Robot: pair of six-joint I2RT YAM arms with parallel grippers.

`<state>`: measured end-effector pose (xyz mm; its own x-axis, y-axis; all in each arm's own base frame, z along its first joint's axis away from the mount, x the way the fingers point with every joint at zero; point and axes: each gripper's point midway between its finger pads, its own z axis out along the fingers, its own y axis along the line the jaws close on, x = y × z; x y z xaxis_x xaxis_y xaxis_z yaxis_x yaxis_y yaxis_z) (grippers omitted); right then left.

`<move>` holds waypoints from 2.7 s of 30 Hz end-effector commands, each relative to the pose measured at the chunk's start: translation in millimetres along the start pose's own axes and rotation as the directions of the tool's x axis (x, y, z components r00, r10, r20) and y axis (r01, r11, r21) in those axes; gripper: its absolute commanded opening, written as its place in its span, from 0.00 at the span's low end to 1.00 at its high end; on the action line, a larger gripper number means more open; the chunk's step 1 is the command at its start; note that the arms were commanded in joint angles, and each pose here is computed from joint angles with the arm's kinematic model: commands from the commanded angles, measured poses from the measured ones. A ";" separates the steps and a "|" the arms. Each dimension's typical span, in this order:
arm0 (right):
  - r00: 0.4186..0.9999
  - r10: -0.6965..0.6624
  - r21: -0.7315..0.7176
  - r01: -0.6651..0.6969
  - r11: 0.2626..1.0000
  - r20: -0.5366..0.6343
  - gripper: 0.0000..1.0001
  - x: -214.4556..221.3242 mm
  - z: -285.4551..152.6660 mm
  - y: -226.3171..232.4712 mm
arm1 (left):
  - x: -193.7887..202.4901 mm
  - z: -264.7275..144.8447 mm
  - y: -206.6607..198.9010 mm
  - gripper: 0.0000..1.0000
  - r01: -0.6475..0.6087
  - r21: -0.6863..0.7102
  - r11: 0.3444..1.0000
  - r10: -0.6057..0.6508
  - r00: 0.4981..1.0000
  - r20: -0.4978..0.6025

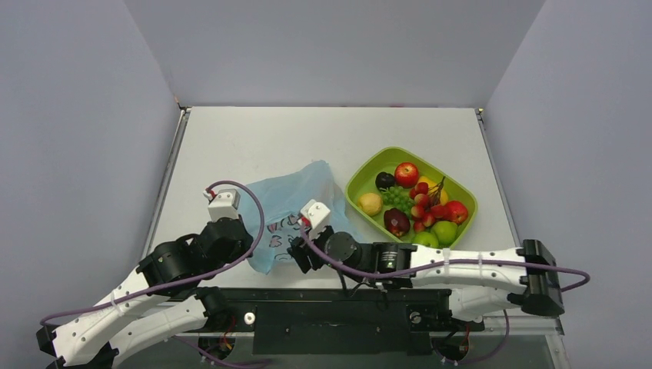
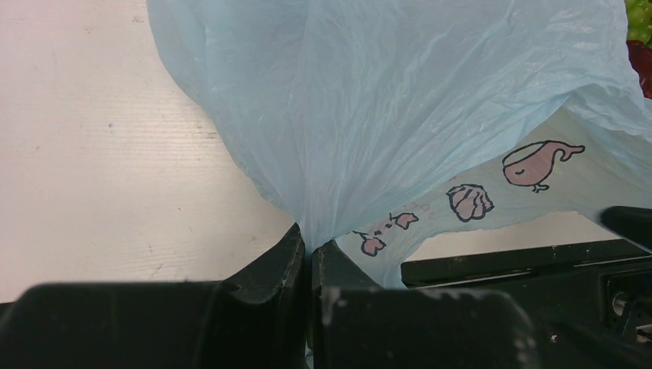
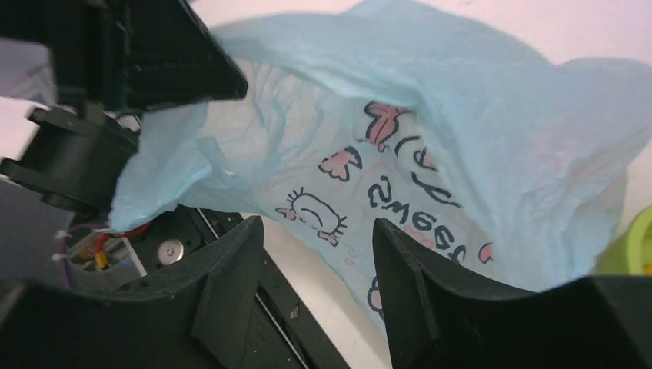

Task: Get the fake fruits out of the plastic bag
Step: Take out the fake fruit from the plastic bag.

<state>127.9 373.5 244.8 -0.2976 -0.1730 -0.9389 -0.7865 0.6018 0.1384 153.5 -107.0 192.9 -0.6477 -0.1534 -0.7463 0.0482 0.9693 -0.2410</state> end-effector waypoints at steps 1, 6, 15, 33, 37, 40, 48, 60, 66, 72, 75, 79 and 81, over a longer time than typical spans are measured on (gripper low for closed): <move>0.997 -0.065 0.062 0.063 0.996 0.041 0.47 23.4 31.9 5.1 | -7.8 -0.7 -9.3 0.00 0.015 0.040 0.999 -0.016 1.000 0.026; 0.989 -0.147 0.266 0.138 0.954 0.014 0.39 61.9 65.2 -30.3 | -9.5 -4.3 -12.2 0.00 0.018 0.074 0.997 -0.020 0.999 0.035; 0.965 -0.261 0.571 0.226 0.790 -0.020 0.39 64.9 92.8 -92.9 | -10.9 -9.3 -14.5 0.00 0.022 0.112 0.993 -0.028 0.999 0.045; 0.980 -0.102 0.621 -0.028 0.784 0.174 0.42 31.1 114.6 -109.6 | -27.2 -34.5 -5.1 0.00 0.106 0.217 0.970 -0.142 0.978 0.153; 0.978 -0.075 0.638 -0.068 0.767 0.194 0.43 32.4 120.5 -122.5 | -27.1 -33.5 -4.4 0.00 0.106 0.209 0.972 -0.140 0.978 0.153; 0.977 -0.059 0.645 -0.089 0.759 0.205 0.47 34.0 124.1 -130.2 | -26.4 -31.5 -5.1 0.00 0.102 0.200 0.975 -0.132 0.980 0.147; 0.974 -0.029 0.636 -0.122 0.762 0.223 0.60 36.8 143.3 -140.2 | -20.3 -24.1 -11.2 0.00 0.064 0.185 0.981 -0.086 0.990 0.110; 0.938 0.119 0.593 -0.301 0.747 0.327 0.88 42.0 156.9 -154.5 | 2.9 -1.0 -33.3 0.00 -0.041 0.162 0.986 0.048 0.998 -0.039; 0.938 0.131 0.614 -0.311 0.726 0.320 0.94 38.1 163.1 -168.5 | -3.5 -2.6 -52.3 0.00 -0.039 0.214 0.976 0.051 0.997 -0.052; 0.946 0.169 0.655 -0.314 0.688 0.276 0.99 44.7 183.3 -190.5 | -24.5 -2.7 -63.8 0.00 -0.084 0.211 0.974 0.088 0.996 -0.010; 0.949 0.201 0.686 -0.316 0.655 0.244 0.99 53.0 199.4 -204.9 | -22.3 3.8 -66.1 0.00 -0.113 0.208 0.972 0.118 0.993 -0.011; 0.947 0.259 0.735 -0.312 0.602 0.190 0.99 71.0 219.3 -224.9 | -14.1 11.3 -61.7 0.00 -0.130 0.188 0.974 0.137 0.990 -0.028; 0.945 0.277 0.751 -0.308 0.584 0.173 0.99 75.6 227.5 -234.1 | -11.4 11.8 -59.7 0.00 -0.125 0.187 0.974 0.134 0.990 -0.033</move>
<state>397.3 405.3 92.8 -0.3222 0.1417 -0.9360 -0.0308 0.9866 0.1600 162.7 -161.9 201.9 -0.6857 -0.0065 -0.7279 0.2501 0.9370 -0.2440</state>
